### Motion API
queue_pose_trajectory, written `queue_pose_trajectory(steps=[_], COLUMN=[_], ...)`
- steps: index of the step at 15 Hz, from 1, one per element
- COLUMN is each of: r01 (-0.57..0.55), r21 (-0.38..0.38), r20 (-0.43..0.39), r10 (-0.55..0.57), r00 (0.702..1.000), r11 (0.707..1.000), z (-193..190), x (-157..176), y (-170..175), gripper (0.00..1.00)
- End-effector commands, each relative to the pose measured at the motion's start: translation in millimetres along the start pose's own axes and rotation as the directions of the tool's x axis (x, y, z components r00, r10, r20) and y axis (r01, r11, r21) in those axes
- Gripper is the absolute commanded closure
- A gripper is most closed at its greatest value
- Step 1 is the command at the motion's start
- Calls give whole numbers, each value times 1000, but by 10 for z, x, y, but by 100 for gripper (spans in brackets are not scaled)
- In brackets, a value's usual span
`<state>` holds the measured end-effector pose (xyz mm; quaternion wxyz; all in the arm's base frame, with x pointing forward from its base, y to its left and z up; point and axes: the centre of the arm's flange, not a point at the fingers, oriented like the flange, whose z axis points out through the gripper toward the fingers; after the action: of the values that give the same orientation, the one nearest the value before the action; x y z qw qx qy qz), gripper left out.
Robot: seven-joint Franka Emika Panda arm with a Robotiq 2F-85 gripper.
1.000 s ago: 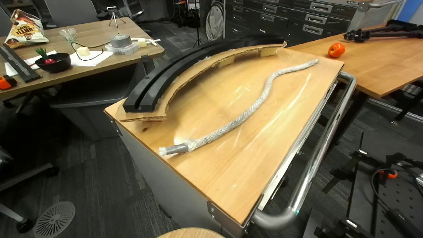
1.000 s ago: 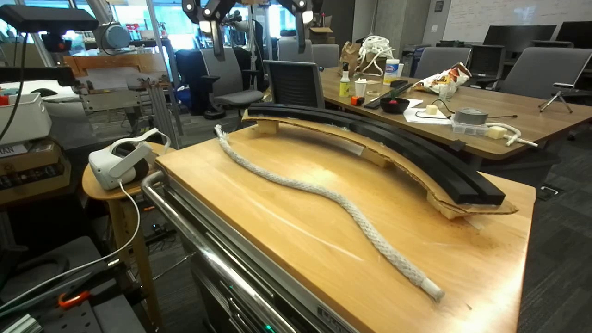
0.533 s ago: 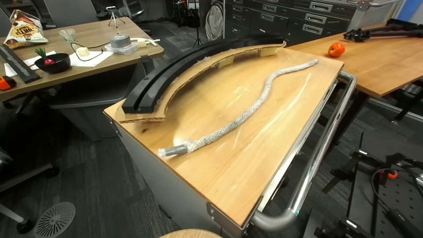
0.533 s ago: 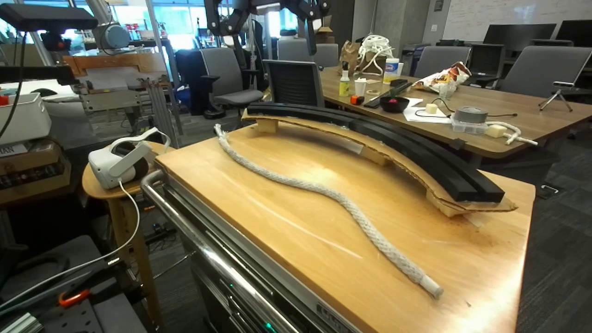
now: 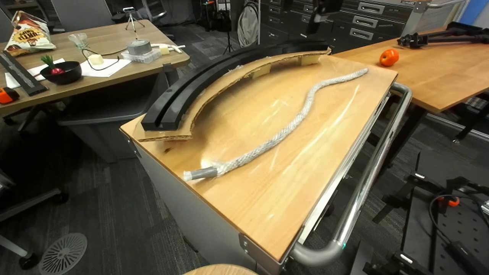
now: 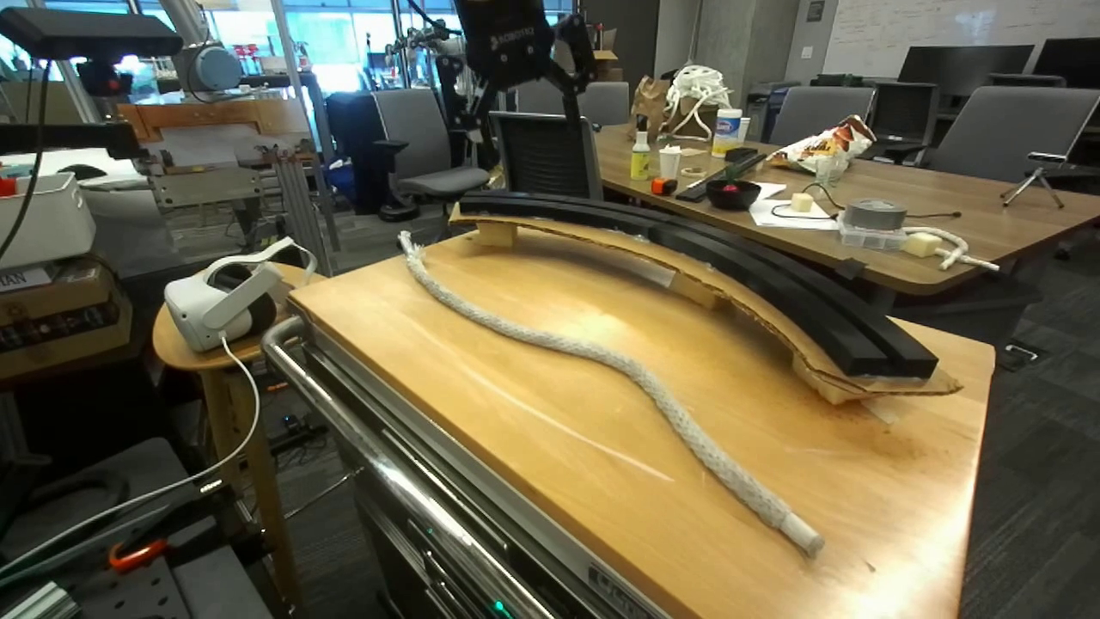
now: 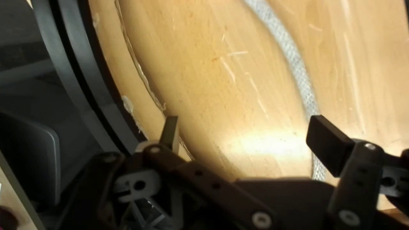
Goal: Place the rope on the platform
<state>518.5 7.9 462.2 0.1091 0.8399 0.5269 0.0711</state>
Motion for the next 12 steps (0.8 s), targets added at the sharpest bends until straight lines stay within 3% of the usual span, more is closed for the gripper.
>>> queue_pose_trajectory(steps=[1, 3, 4, 7, 11, 12], r01=[142, 227, 150, 205, 143, 146], r21=[26, 73, 59, 79, 142, 169], r20=[-136, -185, -132, -163, -122, -162], r10=[-137, -210, -141, -191, -126, -119], r00=[981, 960, 981, 968, 984, 980], r11=[990, 971, 987, 976, 980, 975], z=[428, 563, 541, 667, 827, 918], x=[341, 419, 319, 424, 432, 485], y=[216, 172, 31, 33, 6, -9], gripper=[0, 0, 0, 0, 0, 0])
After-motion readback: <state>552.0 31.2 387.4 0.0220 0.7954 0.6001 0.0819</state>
